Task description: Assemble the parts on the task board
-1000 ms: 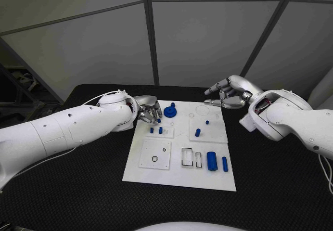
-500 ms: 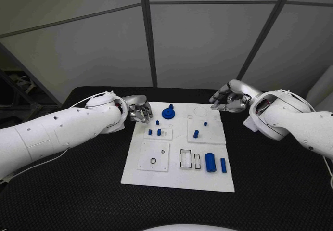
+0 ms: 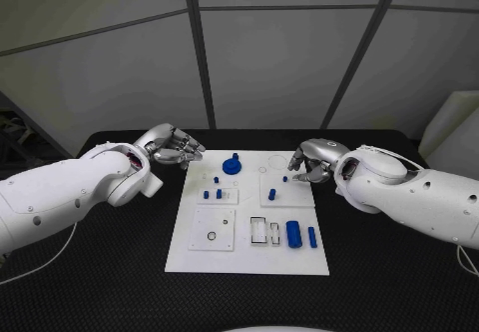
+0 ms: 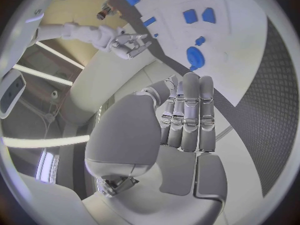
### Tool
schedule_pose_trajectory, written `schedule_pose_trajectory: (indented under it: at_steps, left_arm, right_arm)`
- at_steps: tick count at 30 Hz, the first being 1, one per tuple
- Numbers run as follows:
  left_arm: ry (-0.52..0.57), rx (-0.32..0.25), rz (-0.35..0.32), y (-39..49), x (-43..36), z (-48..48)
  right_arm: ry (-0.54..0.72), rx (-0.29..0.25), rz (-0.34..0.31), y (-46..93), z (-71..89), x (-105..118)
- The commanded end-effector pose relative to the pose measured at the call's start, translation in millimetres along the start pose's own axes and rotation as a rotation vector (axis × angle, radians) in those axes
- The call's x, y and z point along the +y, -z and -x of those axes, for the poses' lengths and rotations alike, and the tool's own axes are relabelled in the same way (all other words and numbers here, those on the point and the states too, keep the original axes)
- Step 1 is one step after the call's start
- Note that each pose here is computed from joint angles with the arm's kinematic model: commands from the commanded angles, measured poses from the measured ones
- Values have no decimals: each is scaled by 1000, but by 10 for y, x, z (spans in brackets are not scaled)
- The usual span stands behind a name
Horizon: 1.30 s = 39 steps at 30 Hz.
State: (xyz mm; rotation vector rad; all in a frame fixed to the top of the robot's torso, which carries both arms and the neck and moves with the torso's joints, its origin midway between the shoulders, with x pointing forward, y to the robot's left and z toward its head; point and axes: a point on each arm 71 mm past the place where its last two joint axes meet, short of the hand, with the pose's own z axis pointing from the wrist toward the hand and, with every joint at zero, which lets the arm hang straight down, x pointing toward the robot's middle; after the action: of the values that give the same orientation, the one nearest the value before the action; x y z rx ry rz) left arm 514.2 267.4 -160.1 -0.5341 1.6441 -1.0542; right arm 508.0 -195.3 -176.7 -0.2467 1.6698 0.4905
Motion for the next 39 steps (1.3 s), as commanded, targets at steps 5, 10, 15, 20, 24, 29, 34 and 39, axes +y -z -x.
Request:
schedule_pose_trajectory:
  at_steps: [5,10,15,20,24,29,34,39]
  left_arm:
    - [384,-19,-118,83,-123,-41]
    - [430,-3,-135,102,-137,-63]
    - [448,2,-140,109,-139,-67]
    - [452,5,-140,111,-137,-68]
    - [454,7,-138,109,-136,-72]
    - [456,12,-133,107,-135,-79]
    - [458,23,-122,107,-128,-86]
    - [462,42,-112,105,-125,-104]
  right_arm:
    - [90,22,19,-59,-102,86]
    - [89,29,31,-93,-151,150]
    - [86,31,39,-120,-177,194]
    - [89,45,41,-136,-195,212]
    - [92,63,42,-146,-213,224]
    - [99,91,32,-152,-238,222]
    - [113,112,21,-161,-258,218]
    - [129,116,10,-175,-266,223]
